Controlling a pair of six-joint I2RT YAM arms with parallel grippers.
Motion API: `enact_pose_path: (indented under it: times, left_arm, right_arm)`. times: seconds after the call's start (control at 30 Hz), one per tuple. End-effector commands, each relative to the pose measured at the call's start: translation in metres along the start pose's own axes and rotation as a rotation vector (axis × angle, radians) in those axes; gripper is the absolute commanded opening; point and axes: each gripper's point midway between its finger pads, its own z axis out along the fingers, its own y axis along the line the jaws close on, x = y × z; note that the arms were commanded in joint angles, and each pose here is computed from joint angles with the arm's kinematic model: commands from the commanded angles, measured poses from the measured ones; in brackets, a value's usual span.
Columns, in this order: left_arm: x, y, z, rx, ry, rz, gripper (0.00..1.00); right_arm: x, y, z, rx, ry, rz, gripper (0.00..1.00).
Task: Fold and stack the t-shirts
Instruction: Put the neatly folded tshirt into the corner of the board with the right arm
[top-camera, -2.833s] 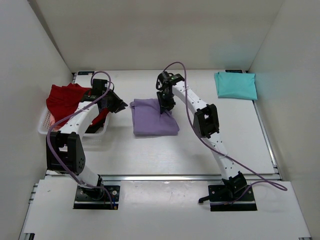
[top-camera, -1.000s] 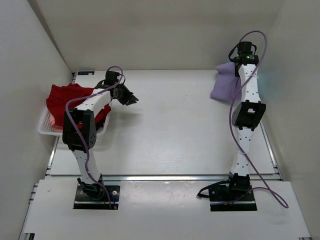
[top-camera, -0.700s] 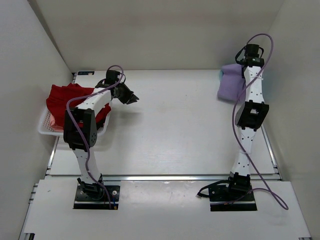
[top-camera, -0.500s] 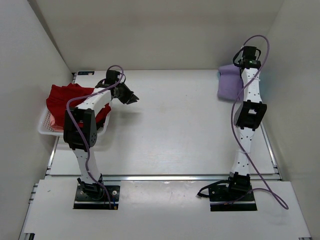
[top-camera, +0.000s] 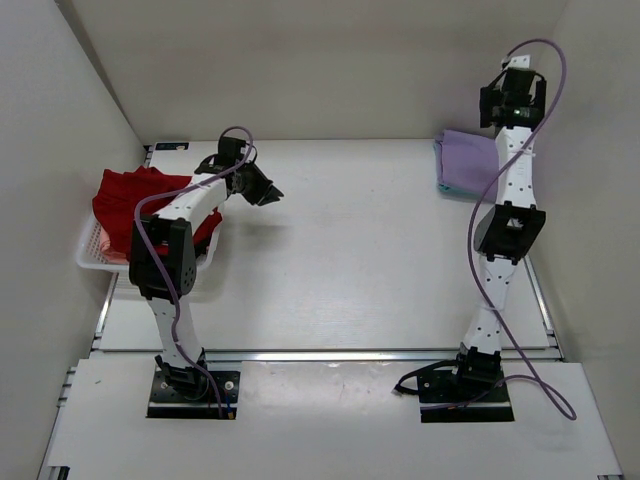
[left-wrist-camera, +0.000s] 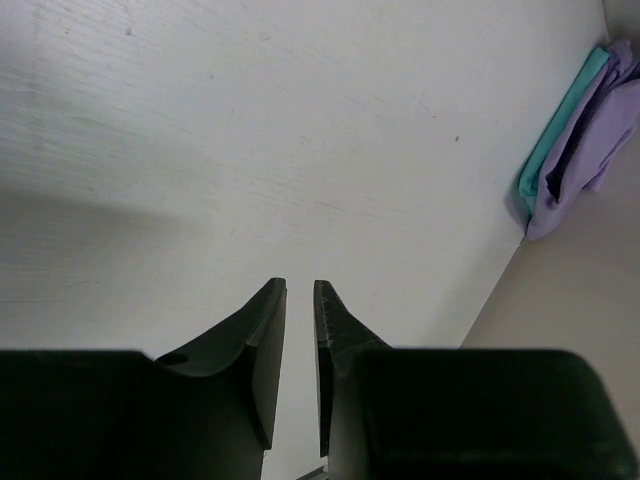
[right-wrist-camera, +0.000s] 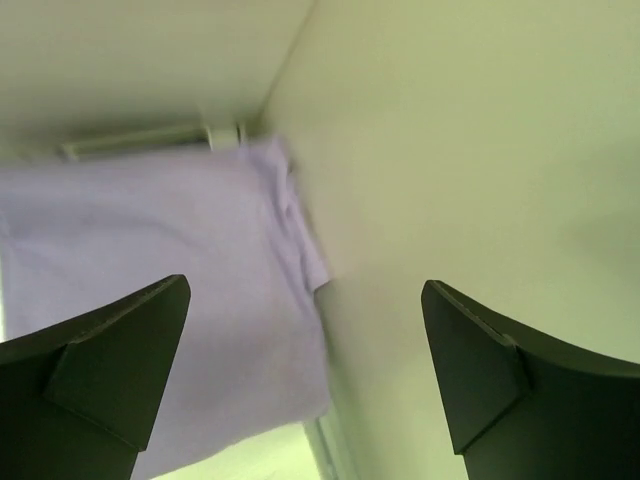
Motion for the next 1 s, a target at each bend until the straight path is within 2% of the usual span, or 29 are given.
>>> enact_pose_path:
  times: [0.0, 0.1, 0.23, 0.27, 0.4, 0.5, 0.57, 0.6, 0.67, 0.7, 0.73, 0.77, 0.8, 0.83, 0.87, 0.9, 0.93, 0.97]
  left_arm:
    - [-0.009, -0.033, -0.022, 0.068, -0.046, 0.051, 0.29]
    - [0.005, -0.031, -0.02, 0.063, -0.018, 0.064, 0.28]
    - [0.022, -0.022, -0.023, 0.052, 0.011, 0.058, 0.27]
    - [0.021, -0.023, -0.027, 0.05, 0.002, 0.065, 0.28]
    - [0.019, -0.027, -0.042, 0.039, -0.033, 0.1, 0.27]
    - [0.027, -0.032, -0.049, 0.05, -0.033, 0.13, 0.26]
    - [0.033, -0.028, -0.052, 0.046, -0.027, 0.13, 0.27]
    - [0.044, -0.03, -0.053, 0.049, -0.014, 0.151, 0.27]
    - [0.052, -0.025, -0.054, 0.042, -0.006, 0.162, 0.27]
    - [0.063, -0.024, -0.056, 0.041, 0.006, 0.189, 0.26]
    - [0.07, -0.025, -0.058, 0.042, 0.012, 0.2, 0.26]
    - [0.075, -0.026, -0.062, 0.048, 0.015, 0.216, 0.26]
    - [0.079, -0.023, -0.063, 0.035, 0.015, 0.223, 0.26]
    - [0.083, -0.024, -0.067, 0.04, 0.014, 0.237, 0.27]
    - [0.088, -0.025, -0.072, 0.044, 0.019, 0.243, 0.26]
    - [0.091, -0.023, -0.075, 0.044, 0.02, 0.247, 0.27]
    - [0.092, -0.028, -0.081, 0.064, 0.012, 0.253, 0.26]
    - [0.097, -0.031, -0.085, 0.063, 0.008, 0.271, 0.27]
  right_arm:
    - [-0.076, -0.04, -0.046, -0.013, -0.221, 0.101, 0.99]
    - [-0.06, -0.033, -0.048, -0.001, -0.148, 0.093, 0.99]
    - [-0.075, -0.002, -0.086, -0.019, -0.141, 0.045, 0.99]
    - [-0.085, 0.0, -0.103, -0.029, -0.163, 0.041, 0.99]
    - [-0.084, 0.009, -0.137, -0.077, -0.137, 0.034, 0.99]
    - [-0.076, 0.007, -0.172, -0.114, -0.105, 0.024, 0.99]
    - [-0.056, 0.013, -0.189, -0.158, -0.049, 0.005, 0.99]
    - [-0.064, 0.009, -0.211, -0.181, -0.085, 0.026, 0.99]
    - [-0.039, 0.021, -0.225, -0.207, -0.054, -0.018, 0.99]
    - [-0.059, 0.012, -0.254, -0.183, -0.154, 0.0, 0.97]
    - [-0.061, 0.02, -0.275, -0.185, -0.224, -0.031, 0.87]
    - [-0.033, 0.044, -0.279, -0.199, -0.201, -0.132, 0.81]
    - [-0.028, 0.037, -0.294, -0.149, -0.276, -0.136, 0.53]
    - [-0.051, 0.036, -0.331, -0.135, -0.423, -0.076, 0.19]
    - [-0.028, 0.04, -0.345, -0.106, -0.427, -0.085, 0.12]
    - [-0.01, 0.051, -0.344, -0.12, -0.415, -0.094, 0.13]
    - [-0.006, 0.053, -0.36, -0.172, -0.447, -0.072, 0.16]
    - [0.005, 0.052, -0.366, -0.201, -0.429, -0.029, 0.25]
